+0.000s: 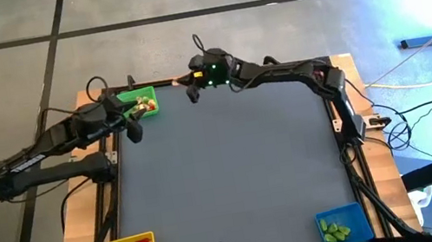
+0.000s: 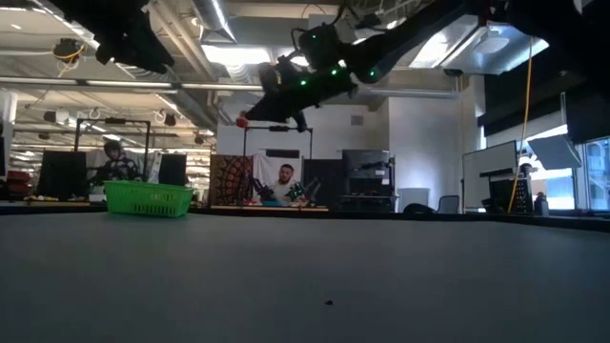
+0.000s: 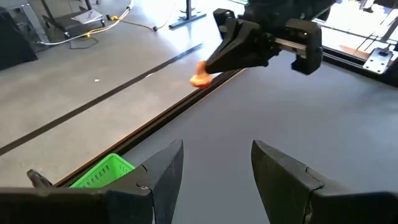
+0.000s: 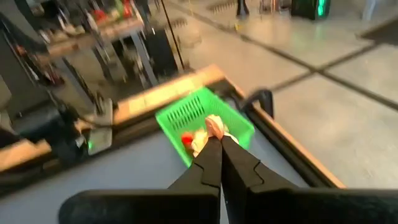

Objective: Sort produce into baskets
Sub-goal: Put the red mushroom into the green bin

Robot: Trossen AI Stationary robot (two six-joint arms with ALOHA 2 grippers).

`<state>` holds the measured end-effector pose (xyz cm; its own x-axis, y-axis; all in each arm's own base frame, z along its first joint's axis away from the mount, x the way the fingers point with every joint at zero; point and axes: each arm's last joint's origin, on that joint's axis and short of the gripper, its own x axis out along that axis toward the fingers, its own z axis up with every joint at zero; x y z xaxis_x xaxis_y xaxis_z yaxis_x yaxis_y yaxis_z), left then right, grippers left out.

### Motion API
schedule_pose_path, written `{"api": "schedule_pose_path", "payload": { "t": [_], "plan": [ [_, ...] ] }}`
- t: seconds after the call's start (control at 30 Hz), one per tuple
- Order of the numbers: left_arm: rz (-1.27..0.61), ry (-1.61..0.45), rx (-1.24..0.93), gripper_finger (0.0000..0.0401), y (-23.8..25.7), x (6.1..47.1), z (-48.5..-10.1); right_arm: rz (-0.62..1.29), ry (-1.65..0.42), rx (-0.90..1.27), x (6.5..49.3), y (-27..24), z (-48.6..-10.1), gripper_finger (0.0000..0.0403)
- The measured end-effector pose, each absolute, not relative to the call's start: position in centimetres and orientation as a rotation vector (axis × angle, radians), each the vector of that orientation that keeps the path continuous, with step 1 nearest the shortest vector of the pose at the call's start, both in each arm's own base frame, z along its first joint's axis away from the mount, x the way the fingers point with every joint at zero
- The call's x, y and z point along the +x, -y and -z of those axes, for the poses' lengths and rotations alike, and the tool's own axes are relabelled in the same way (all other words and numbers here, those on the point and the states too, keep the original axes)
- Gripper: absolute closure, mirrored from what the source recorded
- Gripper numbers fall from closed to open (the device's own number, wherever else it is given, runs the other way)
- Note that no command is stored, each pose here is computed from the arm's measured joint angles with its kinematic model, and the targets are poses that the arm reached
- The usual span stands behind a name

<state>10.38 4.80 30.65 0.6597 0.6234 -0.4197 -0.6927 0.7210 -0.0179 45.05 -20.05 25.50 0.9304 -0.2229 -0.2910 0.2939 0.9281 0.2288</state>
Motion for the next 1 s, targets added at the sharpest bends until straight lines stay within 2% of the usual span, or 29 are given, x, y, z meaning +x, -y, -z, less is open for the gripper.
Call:
{"api": "schedule_pose_path", "payload": {
  "t": [0.33,0.53,0.83,1.0],
  "plan": [
    [-0.744,-0.413,-0.163,0.0215,-4.8,10.4,-30.6,0.303,0.007,0.234,47.5,20.0,-23.8,0.0402],
    [-0.744,-0.413,-0.163,0.0215,-4.8,10.4,-30.7,0.305,0.037,0.252,49.1,20.6,-22.9,0.0402],
    [-0.744,-0.408,-0.162,0.0215,-4.8,10.4,-30.7,0.254,-0.011,0.262,54.3,21.1,-22.4,0.0402],
    [-0.743,-0.411,-0.154,0.0215,-4.8,10.4,-30.7,0.305,0.007,0.333,55.9,21.8,-20.1,0.0402]
  ]
}}
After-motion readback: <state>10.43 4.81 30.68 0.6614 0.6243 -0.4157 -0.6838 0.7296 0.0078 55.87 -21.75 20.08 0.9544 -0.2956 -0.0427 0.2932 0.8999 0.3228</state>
